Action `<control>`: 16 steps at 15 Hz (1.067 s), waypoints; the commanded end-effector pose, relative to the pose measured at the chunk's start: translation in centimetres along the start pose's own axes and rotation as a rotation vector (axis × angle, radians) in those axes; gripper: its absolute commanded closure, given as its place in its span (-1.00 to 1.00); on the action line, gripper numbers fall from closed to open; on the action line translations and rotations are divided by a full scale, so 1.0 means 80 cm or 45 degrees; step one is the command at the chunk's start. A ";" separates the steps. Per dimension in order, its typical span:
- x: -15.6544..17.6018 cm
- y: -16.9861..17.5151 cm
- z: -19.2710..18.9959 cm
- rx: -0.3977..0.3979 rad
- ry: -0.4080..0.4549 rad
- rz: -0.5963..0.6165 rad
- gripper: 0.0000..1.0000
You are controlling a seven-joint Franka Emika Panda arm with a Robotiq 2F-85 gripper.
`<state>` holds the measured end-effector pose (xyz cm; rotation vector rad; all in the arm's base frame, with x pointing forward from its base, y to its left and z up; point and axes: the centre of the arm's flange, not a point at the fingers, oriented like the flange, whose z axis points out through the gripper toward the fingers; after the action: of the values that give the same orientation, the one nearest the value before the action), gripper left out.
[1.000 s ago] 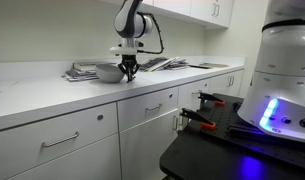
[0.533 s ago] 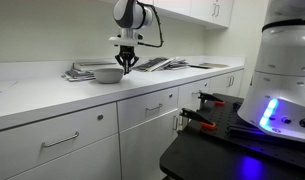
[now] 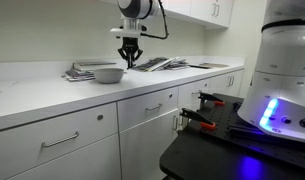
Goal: Move the pen to the left
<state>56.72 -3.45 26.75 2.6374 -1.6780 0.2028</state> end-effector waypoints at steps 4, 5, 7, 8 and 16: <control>-0.116 -0.021 -0.008 -0.074 0.085 0.425 0.94; -0.134 -0.031 -0.006 -0.074 0.092 0.492 0.94; -0.170 -0.056 -0.001 -0.054 0.069 0.633 0.94; -0.185 -0.067 -0.001 -0.038 0.069 0.698 0.94; -0.228 -0.159 0.048 -0.039 -0.017 0.990 0.94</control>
<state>58.20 16.80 22.89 1.9092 -2.5340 0.1962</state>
